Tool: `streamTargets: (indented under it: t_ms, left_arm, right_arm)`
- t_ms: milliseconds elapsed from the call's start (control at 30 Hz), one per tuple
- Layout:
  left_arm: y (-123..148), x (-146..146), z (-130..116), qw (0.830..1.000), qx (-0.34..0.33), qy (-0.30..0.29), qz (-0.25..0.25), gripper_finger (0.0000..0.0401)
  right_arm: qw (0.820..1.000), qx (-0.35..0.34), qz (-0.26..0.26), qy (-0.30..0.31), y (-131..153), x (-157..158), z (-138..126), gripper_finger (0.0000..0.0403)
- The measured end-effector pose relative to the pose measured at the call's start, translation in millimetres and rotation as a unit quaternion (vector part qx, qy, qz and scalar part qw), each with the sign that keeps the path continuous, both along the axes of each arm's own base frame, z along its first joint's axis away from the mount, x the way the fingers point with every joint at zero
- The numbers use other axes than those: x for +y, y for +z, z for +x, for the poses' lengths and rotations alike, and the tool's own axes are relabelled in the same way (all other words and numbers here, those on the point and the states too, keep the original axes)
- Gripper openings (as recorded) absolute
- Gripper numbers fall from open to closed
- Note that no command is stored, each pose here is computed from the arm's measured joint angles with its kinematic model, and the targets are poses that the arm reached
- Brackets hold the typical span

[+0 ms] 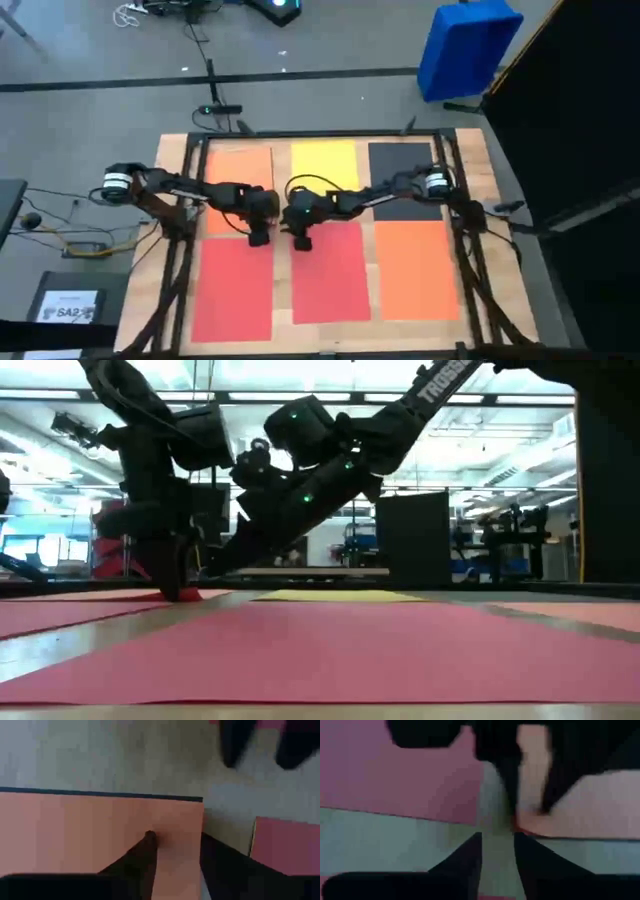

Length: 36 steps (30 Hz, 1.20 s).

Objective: Organize paper
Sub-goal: Stack the orange paper on top of the orange paper

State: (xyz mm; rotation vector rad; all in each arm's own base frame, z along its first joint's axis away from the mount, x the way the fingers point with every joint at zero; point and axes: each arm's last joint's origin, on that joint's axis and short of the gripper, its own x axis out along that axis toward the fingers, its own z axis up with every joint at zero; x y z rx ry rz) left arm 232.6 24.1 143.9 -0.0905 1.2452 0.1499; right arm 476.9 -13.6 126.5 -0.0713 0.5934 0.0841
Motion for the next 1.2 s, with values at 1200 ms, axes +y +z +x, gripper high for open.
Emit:
streamTargets:
  t_ms: [1200]
  left_arm:
    - [47.1,-3.0,10.2,1.000,0.013,0.008,0.025,0.0000]
  right_arm:
    - [0.994,0.001,-0.094,-0.048,15.2,-5.8,-3.7,0.0107]
